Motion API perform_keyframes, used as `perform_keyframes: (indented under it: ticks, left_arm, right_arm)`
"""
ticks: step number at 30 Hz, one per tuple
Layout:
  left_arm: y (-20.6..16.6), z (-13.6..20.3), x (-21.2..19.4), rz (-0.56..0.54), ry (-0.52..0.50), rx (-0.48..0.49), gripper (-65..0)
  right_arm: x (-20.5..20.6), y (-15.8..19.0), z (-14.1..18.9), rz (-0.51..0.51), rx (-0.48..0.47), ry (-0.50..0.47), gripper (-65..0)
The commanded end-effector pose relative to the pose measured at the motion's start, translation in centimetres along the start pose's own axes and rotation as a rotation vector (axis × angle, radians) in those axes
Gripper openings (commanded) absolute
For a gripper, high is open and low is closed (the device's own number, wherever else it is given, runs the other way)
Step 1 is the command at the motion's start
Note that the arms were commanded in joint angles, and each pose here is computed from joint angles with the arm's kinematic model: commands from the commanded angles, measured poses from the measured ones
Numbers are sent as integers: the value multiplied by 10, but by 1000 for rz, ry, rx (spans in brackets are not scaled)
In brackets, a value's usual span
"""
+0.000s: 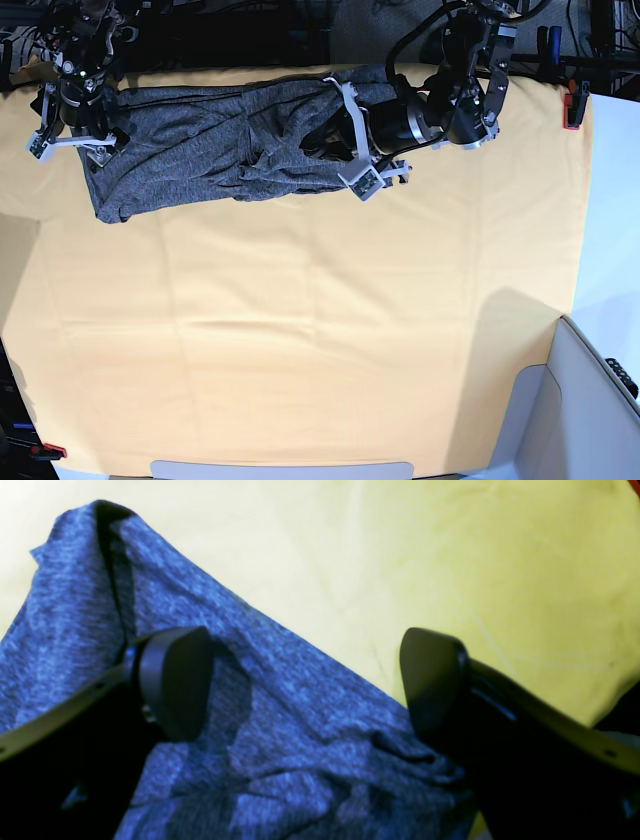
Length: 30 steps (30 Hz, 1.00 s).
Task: Fold the T-shirt properly
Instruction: 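Lay the folded end onto the strip's middle with the left gripper, then lift the strip end with the right gripper and fold it over toward the left gripper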
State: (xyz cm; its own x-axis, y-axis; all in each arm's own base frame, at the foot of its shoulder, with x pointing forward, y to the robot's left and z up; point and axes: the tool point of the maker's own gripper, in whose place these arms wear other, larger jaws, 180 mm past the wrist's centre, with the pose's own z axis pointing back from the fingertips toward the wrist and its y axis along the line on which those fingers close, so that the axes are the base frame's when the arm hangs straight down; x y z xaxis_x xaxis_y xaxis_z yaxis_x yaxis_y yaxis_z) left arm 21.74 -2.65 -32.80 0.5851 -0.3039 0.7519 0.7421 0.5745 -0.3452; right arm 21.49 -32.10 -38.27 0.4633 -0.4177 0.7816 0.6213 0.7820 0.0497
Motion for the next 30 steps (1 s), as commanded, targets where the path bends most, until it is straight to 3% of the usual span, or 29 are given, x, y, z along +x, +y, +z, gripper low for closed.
perform_keyframes:
  ticks: [1,7,14,28,30]
  left_arm:
    - [-5,-3,13,-16,-51,-17,-648]
    - [-8,-24,-8,-40,-4,-6,-648]
    - [-26,-39,-23,-47,28,-59,-648]
    - [-85,-23,8,-238,-67,-210,-648]
    - [-84,-23,7,-239,-66,-210,-648]
  right_arm:
    - [14,0,1,7,4,-49,-75]
    - [14,0,1,5,4,-48,-75]
    - [13,0,2,7,3,-46,-75]
    - [18,-1,1,16,5,-56,-75]
    - [28,6,1,85,65,-70,-75]
